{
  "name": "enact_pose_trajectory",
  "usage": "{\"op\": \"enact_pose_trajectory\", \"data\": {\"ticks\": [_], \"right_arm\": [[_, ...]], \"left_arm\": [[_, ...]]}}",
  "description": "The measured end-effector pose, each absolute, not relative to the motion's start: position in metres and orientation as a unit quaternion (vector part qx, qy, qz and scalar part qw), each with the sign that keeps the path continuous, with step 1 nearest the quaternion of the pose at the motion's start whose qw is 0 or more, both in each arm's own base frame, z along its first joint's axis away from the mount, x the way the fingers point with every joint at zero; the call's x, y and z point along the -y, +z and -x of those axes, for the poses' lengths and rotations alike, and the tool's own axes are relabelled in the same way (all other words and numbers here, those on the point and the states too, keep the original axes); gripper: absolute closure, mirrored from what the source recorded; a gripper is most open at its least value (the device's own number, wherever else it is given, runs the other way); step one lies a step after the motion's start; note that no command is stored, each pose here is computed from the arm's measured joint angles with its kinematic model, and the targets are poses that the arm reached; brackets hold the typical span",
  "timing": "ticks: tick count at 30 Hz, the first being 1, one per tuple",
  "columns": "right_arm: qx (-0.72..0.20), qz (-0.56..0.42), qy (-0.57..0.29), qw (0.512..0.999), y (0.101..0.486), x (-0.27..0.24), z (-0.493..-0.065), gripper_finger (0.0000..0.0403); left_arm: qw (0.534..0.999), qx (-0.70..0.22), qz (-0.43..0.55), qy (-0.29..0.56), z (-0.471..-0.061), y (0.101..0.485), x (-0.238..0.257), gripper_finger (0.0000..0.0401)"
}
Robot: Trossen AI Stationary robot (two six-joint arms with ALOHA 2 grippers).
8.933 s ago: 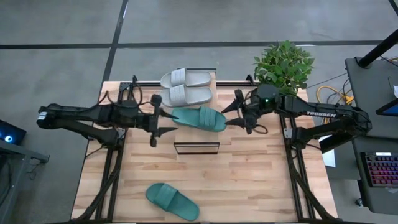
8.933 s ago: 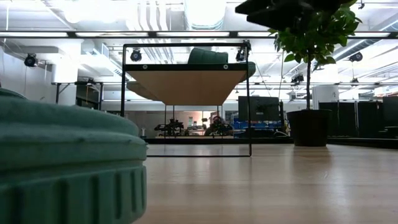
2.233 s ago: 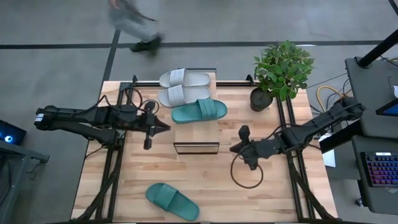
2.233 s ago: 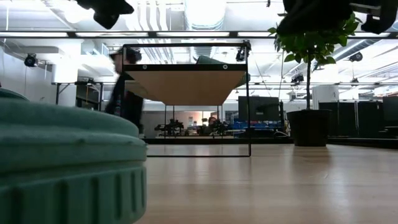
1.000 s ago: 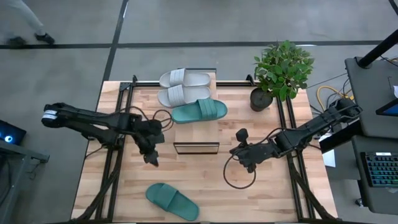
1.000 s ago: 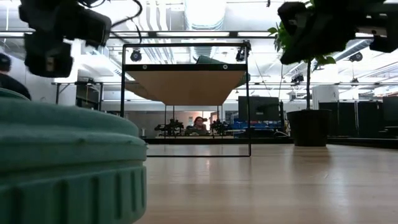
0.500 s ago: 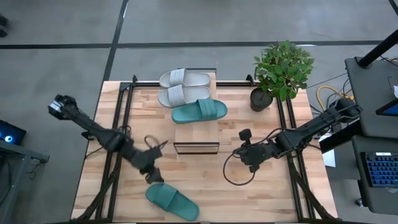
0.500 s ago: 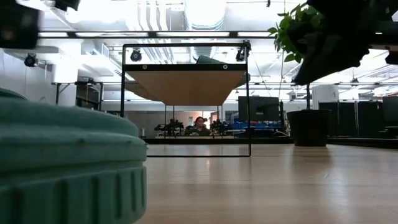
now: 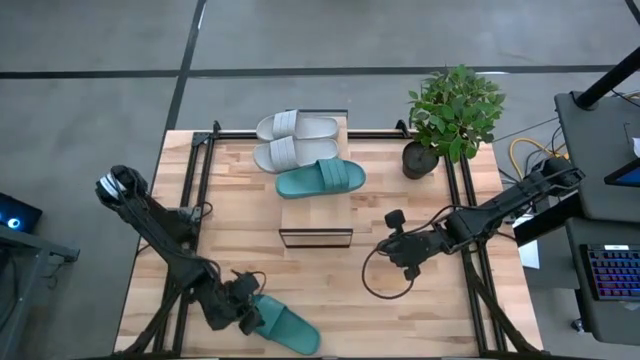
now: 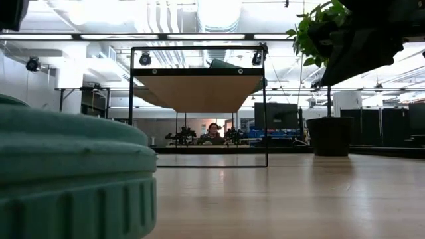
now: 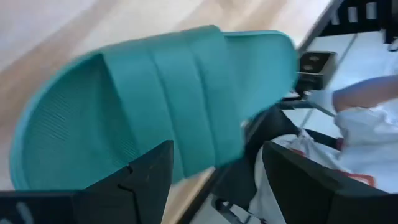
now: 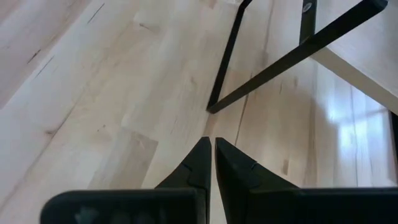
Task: Pick and place slides into the shelf
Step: Put the blue slide on the shelf
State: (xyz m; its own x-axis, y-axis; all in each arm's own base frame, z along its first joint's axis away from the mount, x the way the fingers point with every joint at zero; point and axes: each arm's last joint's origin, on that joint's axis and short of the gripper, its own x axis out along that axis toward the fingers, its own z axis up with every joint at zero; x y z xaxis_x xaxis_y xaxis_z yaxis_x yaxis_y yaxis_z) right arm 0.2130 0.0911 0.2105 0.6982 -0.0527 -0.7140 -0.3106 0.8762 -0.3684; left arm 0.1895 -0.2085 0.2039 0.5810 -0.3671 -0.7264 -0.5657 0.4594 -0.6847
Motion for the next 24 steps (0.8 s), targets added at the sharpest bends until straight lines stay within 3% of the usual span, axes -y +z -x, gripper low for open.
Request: {"op": "enact_pose_trajectory", "data": {"ticks": [24], "right_arm": [[-0.382, 0.235, 0.071, 0.891, 0.211, -0.091, -0.213, 0.039]], "left_arm": [[0.715, -0.467, 0.509, 0.108, -0.175, 0.193, 0.204, 0.017]]}}
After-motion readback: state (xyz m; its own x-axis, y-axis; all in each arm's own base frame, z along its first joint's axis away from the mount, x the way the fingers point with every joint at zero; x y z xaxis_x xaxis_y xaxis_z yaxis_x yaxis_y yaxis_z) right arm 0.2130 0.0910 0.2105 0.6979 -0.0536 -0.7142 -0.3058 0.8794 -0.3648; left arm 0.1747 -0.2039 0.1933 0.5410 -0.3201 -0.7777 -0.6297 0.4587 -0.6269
